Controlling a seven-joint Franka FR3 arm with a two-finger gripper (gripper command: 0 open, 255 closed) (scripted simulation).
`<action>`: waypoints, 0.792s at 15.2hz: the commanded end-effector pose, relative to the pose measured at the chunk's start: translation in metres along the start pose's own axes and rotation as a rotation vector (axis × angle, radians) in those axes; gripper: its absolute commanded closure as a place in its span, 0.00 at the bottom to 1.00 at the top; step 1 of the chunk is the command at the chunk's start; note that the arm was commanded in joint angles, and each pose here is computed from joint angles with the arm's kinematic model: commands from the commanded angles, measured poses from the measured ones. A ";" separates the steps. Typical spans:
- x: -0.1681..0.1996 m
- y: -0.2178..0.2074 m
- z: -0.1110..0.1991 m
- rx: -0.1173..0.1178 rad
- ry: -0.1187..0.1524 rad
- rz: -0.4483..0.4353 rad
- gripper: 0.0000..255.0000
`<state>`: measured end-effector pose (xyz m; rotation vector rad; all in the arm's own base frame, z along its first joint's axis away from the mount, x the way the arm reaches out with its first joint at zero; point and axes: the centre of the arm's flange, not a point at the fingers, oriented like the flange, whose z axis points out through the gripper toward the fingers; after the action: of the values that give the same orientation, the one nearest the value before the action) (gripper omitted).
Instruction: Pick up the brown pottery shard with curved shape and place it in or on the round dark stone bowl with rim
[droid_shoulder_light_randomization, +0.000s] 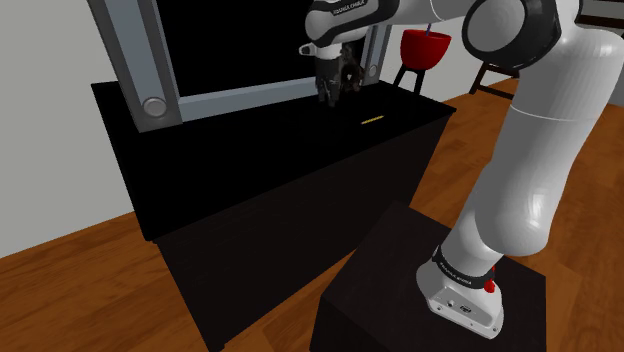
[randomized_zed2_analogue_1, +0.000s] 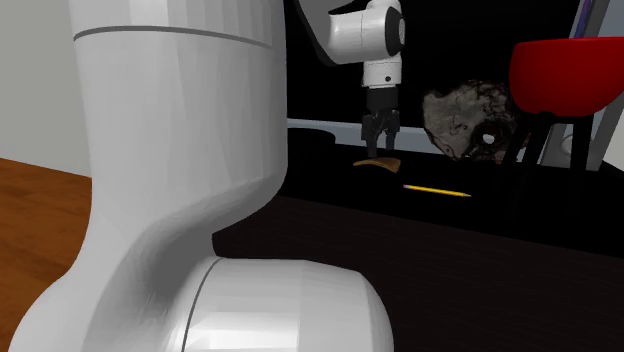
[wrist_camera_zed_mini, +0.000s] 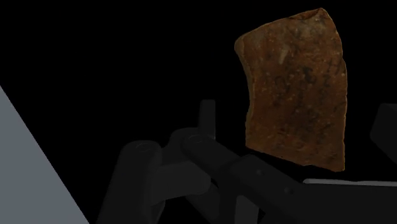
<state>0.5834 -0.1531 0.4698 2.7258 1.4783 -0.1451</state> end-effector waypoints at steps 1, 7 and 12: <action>0.001 -0.002 0.010 0.034 -0.004 -0.016 0.00; 0.001 -0.003 0.028 0.034 -0.004 -0.016 0.00; 0.001 -0.003 0.028 0.034 -0.004 -0.016 0.00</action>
<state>0.5799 -0.1529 0.4415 2.7389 1.5114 -0.1782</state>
